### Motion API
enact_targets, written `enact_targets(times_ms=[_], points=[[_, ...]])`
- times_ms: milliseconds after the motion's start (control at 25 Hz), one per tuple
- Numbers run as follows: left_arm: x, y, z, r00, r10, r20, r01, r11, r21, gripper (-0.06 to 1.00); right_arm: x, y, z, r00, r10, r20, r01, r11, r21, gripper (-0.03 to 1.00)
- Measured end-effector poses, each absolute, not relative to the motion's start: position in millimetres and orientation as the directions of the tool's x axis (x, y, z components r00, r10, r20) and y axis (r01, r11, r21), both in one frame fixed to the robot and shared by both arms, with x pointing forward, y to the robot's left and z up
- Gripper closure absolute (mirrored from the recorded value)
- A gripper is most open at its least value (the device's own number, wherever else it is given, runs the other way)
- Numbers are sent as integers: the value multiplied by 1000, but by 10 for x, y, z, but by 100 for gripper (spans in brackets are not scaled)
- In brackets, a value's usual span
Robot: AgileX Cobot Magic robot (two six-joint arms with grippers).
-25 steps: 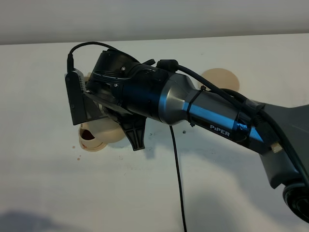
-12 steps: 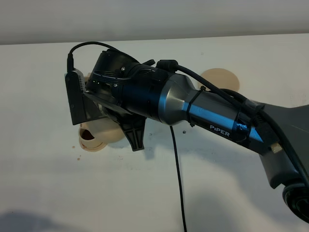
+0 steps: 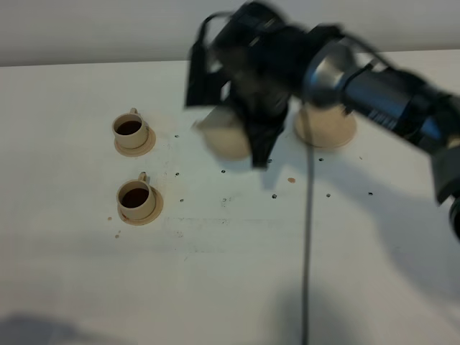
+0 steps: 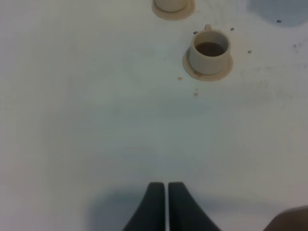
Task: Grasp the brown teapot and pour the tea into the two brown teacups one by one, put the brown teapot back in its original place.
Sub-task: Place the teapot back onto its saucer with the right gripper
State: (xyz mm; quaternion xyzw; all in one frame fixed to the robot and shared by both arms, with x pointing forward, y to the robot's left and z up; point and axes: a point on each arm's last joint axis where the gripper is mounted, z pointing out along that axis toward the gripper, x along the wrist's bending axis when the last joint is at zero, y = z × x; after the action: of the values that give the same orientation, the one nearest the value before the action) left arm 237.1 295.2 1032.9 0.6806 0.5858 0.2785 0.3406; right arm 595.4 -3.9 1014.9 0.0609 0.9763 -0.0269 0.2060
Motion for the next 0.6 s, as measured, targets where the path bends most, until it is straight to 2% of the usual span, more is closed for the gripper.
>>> enact_targets(times_ms=[400,600], points=[[2371,2952,10329,159,987,-20,608,-82,790,96,6691,-1105,10248,-822,397,-409,404,912,73,86],[2371,2952,10329,159,987,-20,608,-82,790,96,6808,-1387,10195,-800,465,-379,473,878,77,86]])
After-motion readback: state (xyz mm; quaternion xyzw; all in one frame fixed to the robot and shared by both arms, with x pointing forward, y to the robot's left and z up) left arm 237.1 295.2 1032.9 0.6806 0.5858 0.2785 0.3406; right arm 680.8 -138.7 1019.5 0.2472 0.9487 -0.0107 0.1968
